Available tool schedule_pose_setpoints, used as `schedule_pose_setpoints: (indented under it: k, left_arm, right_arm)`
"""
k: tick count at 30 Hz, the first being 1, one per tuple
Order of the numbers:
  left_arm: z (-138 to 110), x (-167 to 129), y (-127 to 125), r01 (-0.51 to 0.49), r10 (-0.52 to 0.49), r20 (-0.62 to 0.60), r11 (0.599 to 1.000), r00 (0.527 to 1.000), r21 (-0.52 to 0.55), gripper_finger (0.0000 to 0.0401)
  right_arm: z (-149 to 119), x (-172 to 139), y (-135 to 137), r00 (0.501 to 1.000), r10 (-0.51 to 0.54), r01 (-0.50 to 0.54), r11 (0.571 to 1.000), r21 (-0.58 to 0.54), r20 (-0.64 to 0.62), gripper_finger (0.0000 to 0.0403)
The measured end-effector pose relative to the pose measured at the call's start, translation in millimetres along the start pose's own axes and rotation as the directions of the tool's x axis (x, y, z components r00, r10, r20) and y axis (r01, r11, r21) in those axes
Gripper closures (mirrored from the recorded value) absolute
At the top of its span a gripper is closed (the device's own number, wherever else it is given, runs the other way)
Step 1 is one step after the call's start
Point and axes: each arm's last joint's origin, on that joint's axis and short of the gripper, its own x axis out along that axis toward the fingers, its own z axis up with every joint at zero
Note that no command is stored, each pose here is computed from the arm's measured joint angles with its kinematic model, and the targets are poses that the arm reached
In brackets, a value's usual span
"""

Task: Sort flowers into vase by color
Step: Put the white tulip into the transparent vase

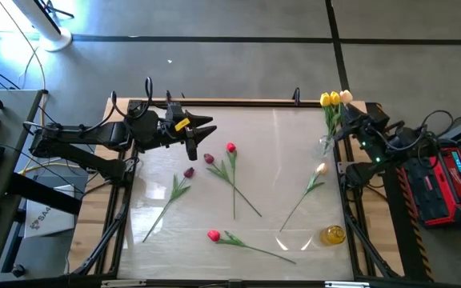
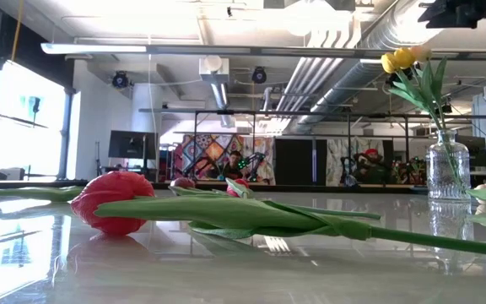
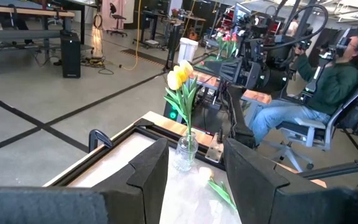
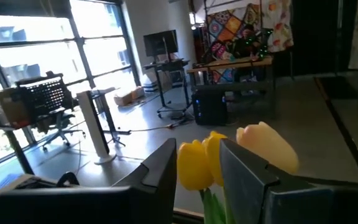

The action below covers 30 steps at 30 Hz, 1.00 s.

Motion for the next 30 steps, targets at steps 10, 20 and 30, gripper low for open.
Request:
schedule_pose_setpoints:
  k: [10,20,30]
  left_arm:
    - [0,0,0,0.0,0.0,0.0,1.0,1.0,0.0,0.0257]
    - [0,0,0,0.0,0.0,0.0,1.0,1.0,0.0,0.0257]
    - [0,0,0,0.0,0.0,0.0,1.0,1.0,0.0,0.0257]
  right_arm:
    - [3,0,6,0.993,0.109,-0.111,0.993,0.038,0.04,0.0293]
    - [8,-2,13,0.921,0.364,-0.373,0.927,0.042,0.141,0.0293]
    - [5,-6,32,0.74,0.641,-0.665,0.742,0.08,0.202,0.0293]
